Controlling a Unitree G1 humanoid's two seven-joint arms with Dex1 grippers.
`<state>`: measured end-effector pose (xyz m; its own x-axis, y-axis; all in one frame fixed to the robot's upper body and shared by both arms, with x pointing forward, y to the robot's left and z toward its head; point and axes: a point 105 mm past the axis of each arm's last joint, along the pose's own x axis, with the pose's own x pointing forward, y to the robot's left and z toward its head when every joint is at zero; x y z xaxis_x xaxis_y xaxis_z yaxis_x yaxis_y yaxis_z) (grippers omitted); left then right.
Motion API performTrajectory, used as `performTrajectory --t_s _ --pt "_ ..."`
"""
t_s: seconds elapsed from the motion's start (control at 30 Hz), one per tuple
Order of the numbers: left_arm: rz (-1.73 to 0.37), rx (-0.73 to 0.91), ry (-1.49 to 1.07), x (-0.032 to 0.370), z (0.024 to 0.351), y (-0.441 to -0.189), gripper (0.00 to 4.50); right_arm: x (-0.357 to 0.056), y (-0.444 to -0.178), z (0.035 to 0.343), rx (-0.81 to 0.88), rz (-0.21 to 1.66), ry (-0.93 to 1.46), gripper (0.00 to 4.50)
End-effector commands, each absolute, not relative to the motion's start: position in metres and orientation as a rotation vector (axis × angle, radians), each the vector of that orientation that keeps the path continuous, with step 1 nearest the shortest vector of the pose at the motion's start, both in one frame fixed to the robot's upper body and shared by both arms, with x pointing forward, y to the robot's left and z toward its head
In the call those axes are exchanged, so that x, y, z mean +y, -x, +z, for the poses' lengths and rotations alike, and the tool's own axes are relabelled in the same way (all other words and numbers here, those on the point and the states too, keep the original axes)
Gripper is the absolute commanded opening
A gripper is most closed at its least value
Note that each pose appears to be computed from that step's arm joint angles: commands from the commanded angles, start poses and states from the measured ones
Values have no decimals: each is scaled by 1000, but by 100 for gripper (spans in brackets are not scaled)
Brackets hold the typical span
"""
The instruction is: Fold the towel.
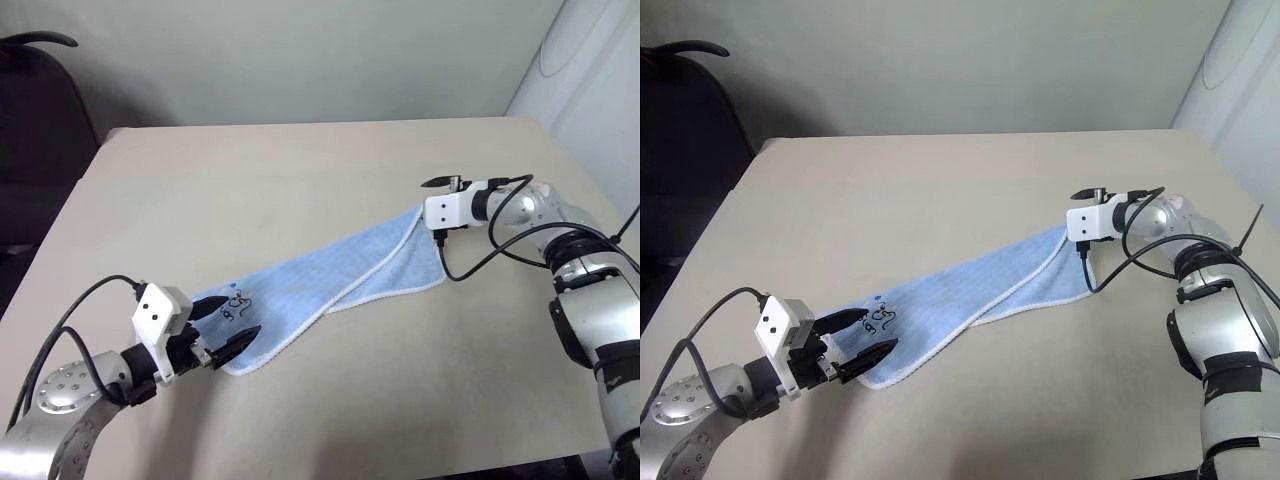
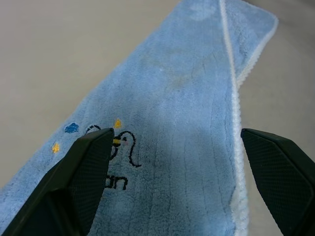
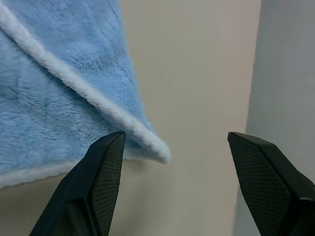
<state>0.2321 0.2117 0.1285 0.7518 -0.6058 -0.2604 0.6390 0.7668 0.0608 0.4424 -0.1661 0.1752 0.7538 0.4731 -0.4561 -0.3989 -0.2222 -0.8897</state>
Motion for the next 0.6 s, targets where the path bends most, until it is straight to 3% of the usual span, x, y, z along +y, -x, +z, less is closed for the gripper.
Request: performTrajectory --t_s 0.03,0.17,0.27,0.5,0.53,0.6 --pt "-704 190 -168 205 135 -230 450 -160 -448 183 -113 760 1706 352" --pt "-705 196 -176 205 134 -227 450 -154 -453 179 -144 723 1772 335" --pt "-697 203 -196 208 134 -224 450 -155 -453 176 -146 718 1799 265" --pt "-682 199 -338 223 140 -224 450 -155 -453 172 -143 723 1787 26" --pt "-675 195 -380 228 141 -226 450 -154 -453 171 -150 717 1784 2" --pt "-663 191 -465 237 144 -231 450 -152 -453 172 -164 701 1765 2"
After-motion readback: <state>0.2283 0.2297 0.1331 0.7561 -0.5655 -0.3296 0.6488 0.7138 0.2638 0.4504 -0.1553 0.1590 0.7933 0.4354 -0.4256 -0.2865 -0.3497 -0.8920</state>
